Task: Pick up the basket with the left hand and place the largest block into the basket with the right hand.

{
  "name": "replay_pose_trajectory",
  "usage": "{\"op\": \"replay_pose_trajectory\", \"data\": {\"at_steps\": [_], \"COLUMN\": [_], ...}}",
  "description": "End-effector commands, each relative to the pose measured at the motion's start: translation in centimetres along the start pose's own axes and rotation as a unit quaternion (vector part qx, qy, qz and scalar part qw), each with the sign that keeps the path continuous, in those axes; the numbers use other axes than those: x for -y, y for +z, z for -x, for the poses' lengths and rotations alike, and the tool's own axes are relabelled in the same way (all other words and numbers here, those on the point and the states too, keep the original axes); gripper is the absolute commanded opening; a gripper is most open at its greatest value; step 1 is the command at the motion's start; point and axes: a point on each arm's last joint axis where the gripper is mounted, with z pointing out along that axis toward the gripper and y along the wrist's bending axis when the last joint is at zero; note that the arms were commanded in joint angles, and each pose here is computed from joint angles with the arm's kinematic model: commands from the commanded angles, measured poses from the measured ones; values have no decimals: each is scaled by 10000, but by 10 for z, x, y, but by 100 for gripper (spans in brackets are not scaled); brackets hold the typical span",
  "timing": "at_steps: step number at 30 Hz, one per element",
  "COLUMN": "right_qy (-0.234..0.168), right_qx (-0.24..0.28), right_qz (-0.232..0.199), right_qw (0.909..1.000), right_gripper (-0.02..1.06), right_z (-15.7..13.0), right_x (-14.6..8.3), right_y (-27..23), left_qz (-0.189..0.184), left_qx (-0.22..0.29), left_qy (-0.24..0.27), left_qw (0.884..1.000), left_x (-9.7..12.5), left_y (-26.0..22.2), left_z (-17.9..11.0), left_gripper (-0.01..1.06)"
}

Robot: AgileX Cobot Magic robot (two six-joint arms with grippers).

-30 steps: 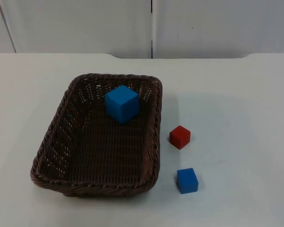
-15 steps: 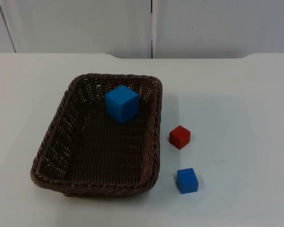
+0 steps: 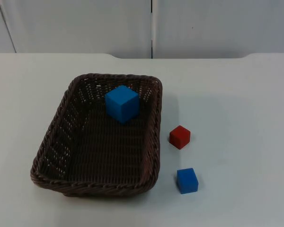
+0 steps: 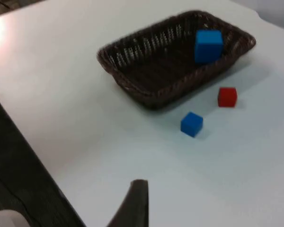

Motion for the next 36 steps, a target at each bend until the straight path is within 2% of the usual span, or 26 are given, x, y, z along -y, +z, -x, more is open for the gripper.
{"op": "replay_pose_trajectory", "data": {"at_steps": [1, 4, 5, 7, 32, 34, 36], "right_qy": [32, 36, 36, 40, -6, -11, -11], "right_qx": [-44, -68, -68, -68, -66, -66, -66], "right_qz": [-64, -55, -55, -48, -41, -33, -33], "right_qw": [10000, 10000, 10000, 10000, 10000, 10000, 10000], "right_gripper": [83, 83, 83, 83, 84, 92, 105], "right_z": [-2, -3, -3, -3, -3, -3, -3], "right_x": [1, 1, 1, 1, 1, 1, 1], "right_y": [1, 2, 2, 2, 2, 2, 2], "left_qz": [13, 13, 13, 13, 13, 13, 13], "left_qx": [-15, -15, -15, -15, -18, -18, -18], "left_qy": [-14, -14, -14, -14, -14, -14, -14], "left_qw": [10000, 10000, 10000, 10000, 10000, 10000, 10000], "left_x": [0, 0, 0, 0, 0, 0, 0], "left_y": [1, 1, 1, 1, 1, 1, 1], "left_z": [-2, -2, -2, -2, -2, -2, -2], "left_gripper": [80, 96, 96, 105, 105, 105, 105]}}
